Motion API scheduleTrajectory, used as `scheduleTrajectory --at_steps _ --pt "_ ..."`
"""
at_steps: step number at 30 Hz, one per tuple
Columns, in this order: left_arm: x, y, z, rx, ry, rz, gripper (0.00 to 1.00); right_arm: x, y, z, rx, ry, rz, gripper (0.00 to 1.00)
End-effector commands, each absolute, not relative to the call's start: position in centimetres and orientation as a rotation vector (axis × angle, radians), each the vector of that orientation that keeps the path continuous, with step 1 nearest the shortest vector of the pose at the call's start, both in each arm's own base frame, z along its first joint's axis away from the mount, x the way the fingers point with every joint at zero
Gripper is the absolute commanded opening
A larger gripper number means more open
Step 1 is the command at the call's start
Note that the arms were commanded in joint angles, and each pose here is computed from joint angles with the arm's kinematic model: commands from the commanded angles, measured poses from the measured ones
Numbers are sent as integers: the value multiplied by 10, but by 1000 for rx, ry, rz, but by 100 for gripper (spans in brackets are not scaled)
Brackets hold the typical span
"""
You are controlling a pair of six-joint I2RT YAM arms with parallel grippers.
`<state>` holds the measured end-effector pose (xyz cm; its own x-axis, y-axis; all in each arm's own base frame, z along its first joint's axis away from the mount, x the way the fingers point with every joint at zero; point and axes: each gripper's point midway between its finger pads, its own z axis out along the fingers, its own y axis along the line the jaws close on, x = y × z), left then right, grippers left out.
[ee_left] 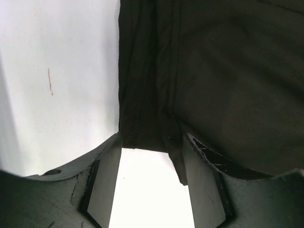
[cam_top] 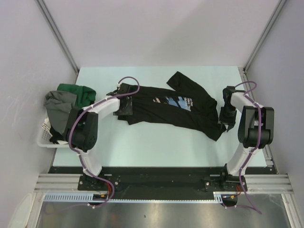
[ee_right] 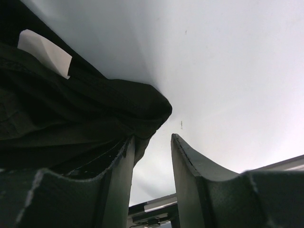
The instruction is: Fold and stack the t-shirts
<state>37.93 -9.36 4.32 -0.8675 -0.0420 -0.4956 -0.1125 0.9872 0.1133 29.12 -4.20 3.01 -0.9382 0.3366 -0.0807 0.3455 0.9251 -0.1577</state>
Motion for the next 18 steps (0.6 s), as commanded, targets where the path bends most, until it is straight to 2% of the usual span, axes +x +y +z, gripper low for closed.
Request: scheduleTrajectory --at_steps 1,18 --pt "390 -83 53 -133 2596 256 59 298 -48 38 536 3014 -263 42" --pt "384 -85 27 -149 2683 238 58 302 -51 40 540 3005 -253 42"
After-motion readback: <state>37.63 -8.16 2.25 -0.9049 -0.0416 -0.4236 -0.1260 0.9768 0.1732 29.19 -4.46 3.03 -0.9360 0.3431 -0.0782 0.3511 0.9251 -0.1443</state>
